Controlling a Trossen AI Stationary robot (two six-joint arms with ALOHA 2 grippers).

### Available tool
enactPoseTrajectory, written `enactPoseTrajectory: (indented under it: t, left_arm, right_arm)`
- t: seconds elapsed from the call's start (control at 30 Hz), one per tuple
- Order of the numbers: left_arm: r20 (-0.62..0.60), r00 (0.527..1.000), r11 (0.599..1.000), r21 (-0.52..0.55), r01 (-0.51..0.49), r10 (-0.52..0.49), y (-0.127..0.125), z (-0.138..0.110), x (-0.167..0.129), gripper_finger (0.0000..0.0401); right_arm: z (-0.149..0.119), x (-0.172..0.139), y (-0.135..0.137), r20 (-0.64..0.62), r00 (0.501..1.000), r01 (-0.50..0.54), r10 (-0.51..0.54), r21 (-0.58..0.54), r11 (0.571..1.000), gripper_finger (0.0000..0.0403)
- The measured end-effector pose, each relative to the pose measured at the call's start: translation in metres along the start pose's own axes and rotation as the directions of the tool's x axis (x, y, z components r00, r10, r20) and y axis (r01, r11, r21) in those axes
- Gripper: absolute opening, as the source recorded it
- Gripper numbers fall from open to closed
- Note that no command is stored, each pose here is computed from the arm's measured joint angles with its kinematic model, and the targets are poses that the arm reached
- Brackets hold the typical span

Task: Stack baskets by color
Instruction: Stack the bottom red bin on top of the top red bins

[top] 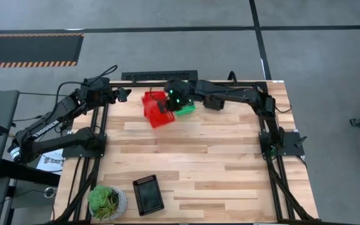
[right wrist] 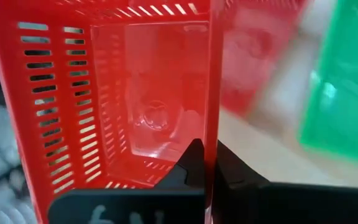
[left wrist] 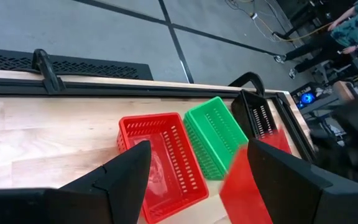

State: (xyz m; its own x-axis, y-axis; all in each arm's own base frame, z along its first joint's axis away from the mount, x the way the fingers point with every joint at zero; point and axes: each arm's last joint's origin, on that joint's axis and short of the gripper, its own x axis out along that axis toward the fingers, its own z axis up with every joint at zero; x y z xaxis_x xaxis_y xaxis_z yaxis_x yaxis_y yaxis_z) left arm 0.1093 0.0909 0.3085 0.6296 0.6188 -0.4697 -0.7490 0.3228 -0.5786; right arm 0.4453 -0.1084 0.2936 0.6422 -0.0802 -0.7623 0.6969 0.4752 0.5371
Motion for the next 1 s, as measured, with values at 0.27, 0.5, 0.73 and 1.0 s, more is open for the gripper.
enactPoseTrajectory:
  t: [0.27, 0.5, 0.73, 1.0]
  left_arm:
    - [0.007, 1.0, 1.0, -0.001, 0.001, -0.001, 0.0, 0.0, -0.002, 0.0256]
    - [0.013, 1.0, 1.0, -0.001, -0.012, 0.012, 0.001, 0.0, -0.001, 0.0256]
    - [0.018, 1.0, 1.0, -0.002, -0.025, 0.025, 0.001, 0.0, -0.001, 0.0256]
    - [0.018, 1.0, 1.0, -0.01, -0.024, 0.025, 0.001, 0.0, -0.002, 0.0256]
  right_arm:
    - [0.03, 0.003, -0.011, 0.17, 0.985, -0.034, 0.013, 0.123, 0.992, 0.0009]
    - [0.052, -0.001, -0.029, 0.232, 0.973, -0.03, -0.014, 0.185, 0.982, 0.0005]
    - [0.049, 0.035, -0.032, 0.203, 0.979, -0.055, 0.011, 0.215, 0.975, 0.0012]
    - [0.045, 0.056, -0.042, 0.145, 0.989, -0.033, -0.005, 0.256, 0.966, 0.0014]
